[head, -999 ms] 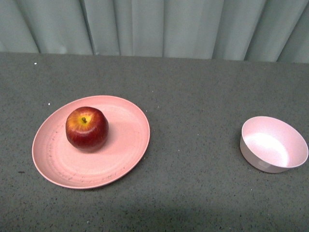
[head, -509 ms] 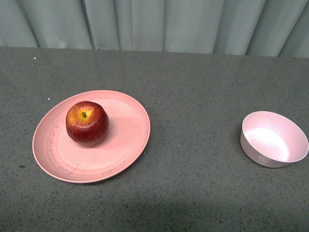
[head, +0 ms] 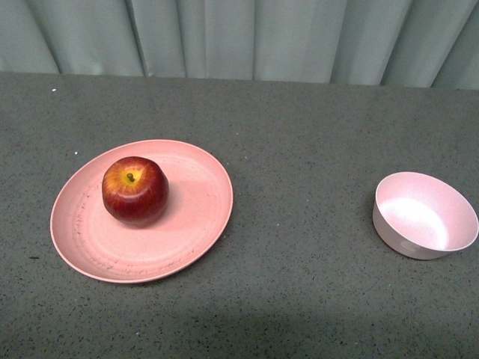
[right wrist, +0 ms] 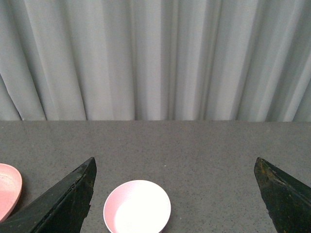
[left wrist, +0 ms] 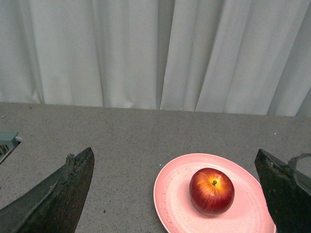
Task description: Move apple from plate to bowl
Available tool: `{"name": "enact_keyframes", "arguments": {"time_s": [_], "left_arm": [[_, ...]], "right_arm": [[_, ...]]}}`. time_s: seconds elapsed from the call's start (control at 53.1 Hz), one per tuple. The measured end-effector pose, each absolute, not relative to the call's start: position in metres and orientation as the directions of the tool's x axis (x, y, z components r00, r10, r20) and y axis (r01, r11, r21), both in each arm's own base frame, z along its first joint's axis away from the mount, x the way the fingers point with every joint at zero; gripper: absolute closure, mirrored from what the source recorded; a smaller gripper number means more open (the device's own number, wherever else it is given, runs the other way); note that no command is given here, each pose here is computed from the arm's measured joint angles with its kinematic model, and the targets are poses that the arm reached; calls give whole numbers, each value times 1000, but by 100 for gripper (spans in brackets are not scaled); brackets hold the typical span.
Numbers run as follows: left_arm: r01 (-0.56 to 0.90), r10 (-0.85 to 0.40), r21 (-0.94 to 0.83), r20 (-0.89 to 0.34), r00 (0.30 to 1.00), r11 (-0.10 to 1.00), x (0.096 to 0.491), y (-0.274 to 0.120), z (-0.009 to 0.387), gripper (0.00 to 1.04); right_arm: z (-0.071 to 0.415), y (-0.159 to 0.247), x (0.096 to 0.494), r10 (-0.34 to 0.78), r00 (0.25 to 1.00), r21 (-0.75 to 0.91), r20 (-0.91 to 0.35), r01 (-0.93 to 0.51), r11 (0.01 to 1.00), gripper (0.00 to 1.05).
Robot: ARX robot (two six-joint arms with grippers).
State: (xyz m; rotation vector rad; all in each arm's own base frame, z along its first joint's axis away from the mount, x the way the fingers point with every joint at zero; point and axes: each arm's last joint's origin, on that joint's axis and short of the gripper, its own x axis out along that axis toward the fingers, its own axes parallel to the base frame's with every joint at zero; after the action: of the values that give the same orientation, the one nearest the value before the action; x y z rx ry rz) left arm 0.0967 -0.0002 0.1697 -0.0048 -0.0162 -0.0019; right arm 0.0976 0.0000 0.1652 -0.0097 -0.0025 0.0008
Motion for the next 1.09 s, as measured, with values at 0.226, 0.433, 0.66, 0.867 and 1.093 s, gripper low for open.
{"name": "enact_keyframes", "arguments": {"time_s": [0.226, 0.433, 0.66, 0.867, 1.093], "left_arm": [[2, -2, -5, 16, 1000, 1000, 97, 0, 170, 7], [2, -2, -5, 16, 1000, 1000, 97, 0, 170, 7], [2, -2, -4, 16, 1000, 1000, 97, 0, 170, 7], [2, -2, -4, 16, 1000, 1000, 97, 0, 170, 7], [2, -2, -5, 16, 1000, 1000, 97, 0, 170, 7]], "right_arm": [[165, 0, 98, 1, 1000, -10, 3, -1, 1000, 9], [165, 0, 98, 1, 1000, -10, 3, -1, 1000, 9], [165, 0, 99, -107, 994, -30, -8, 106, 994, 9], [169, 2, 157, -125, 976, -67, -178, 114, 991, 9], [140, 23, 226, 76, 887, -40, -455, -106, 994, 9]]}}
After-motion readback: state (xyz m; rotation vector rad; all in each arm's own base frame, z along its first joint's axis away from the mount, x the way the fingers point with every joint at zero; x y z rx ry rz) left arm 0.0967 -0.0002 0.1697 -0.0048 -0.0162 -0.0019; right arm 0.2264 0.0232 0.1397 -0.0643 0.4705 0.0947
